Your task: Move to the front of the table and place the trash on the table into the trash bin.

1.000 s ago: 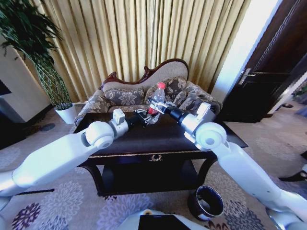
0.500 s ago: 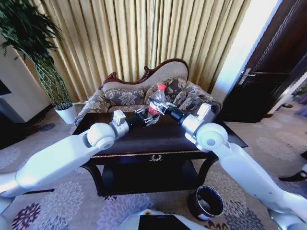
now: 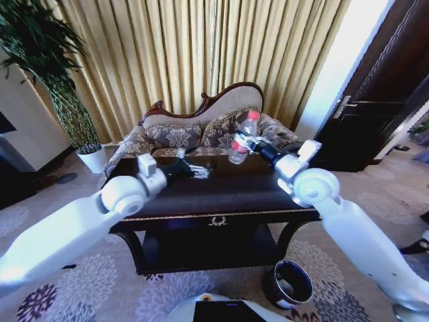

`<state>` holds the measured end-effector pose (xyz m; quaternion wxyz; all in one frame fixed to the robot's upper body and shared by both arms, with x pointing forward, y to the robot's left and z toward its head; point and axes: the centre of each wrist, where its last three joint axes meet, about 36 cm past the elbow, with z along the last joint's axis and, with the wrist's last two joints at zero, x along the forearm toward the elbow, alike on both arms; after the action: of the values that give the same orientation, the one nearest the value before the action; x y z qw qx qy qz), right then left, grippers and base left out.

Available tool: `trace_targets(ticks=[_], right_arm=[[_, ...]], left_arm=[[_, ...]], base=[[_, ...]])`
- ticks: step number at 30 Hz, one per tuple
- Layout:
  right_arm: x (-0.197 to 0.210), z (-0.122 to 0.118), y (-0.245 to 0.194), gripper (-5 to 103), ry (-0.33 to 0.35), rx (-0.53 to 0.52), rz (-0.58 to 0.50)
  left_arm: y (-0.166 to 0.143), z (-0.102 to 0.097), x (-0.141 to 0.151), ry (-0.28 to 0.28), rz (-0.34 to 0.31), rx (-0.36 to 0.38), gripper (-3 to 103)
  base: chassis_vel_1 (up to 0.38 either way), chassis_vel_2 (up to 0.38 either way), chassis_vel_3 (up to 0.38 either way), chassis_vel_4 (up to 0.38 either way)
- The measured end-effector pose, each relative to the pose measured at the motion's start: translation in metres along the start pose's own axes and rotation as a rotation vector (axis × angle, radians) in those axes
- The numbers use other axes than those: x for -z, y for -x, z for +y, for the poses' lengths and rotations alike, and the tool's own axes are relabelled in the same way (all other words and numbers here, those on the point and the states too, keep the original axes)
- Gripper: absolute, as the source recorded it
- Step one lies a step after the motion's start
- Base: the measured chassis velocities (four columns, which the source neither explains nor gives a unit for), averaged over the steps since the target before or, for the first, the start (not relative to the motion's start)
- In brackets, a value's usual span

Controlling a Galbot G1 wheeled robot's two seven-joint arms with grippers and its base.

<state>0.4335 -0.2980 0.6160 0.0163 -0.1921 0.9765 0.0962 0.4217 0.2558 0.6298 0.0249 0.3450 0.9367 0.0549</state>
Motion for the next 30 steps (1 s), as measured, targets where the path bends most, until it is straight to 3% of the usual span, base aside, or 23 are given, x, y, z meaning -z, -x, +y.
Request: trace_targets(ticks=[3, 4, 6, 7, 10, 11, 12, 14, 15, 20, 30], right_arm=[[-0.003, -0.003, -0.003, 27, -0.048, -0.037, 0.004], [-0.013, -0.010, -0.011, 27, -0.170, -0.120, 0.023], [-0.025, -0.014, -0.021, 27, -0.268, -0.191, 0.045], [-0.025, -0.014, -0.021, 27, -0.268, -0.191, 0.045], [-0.042, -0.009, -0.039, 27, -0.273, -0.291, 0.091], [-0.042, -0.009, -0.039, 27, -0.273, -0.291, 0.091], [-0.044, -0.006, -0.046, 27, -0.265, -0.325, 0.114], [-0.044, -0.001, -0.055, 27, -0.246, -0.357, 0.134], [-0.040, 0.007, -0.070, 27, -0.216, -0.377, 0.136], [-0.035, 0.013, -0.090, 27, -0.188, -0.400, 0.118], [-0.037, 0.033, -0.118, 27, -0.138, -0.392, 0.118]], left_arm=[[-0.006, 0.005, -0.002, -0.006, 0.001, 0.033, 100], [-0.017, 0.016, -0.008, -0.005, 0.005, 0.108, 100], [-0.029, 0.031, -0.012, -0.005, -0.005, 0.211, 100], [-0.029, 0.031, -0.012, -0.005, -0.005, 0.211, 100], [-0.051, 0.057, -0.018, -0.007, -0.018, 0.397, 100], [-0.051, 0.057, -0.018, -0.007, -0.018, 0.397, 100], [-0.063, 0.068, -0.025, -0.008, -0.008, 0.469, 100], [-0.079, 0.075, -0.033, -0.025, 0.005, 0.539, 100], [-0.105, 0.081, -0.034, -0.068, 0.006, 0.643, 100], [-0.133, 0.067, -0.039, -0.116, 0.001, 0.684, 100], [-0.157, 0.041, -0.044, -0.136, 0.032, 0.702, 100]], base=[[0.000, 0.000, 0.000, 0.000], [0.000, 0.000, 0.000, 0.000], [0.000, 0.000, 0.000, 0.000], [0.000, 0.000, 0.000, 0.000], [0.000, 0.000, 0.000, 0.000], [0.000, 0.000, 0.000, 0.000], [0.000, 0.000, 0.000, 0.000], [0.000, 0.000, 0.000, 0.000], [0.000, 0.000, 0.000, 0.000], [0.000, 0.000, 0.000, 0.000], [0.000, 0.000, 0.000, 0.000]])
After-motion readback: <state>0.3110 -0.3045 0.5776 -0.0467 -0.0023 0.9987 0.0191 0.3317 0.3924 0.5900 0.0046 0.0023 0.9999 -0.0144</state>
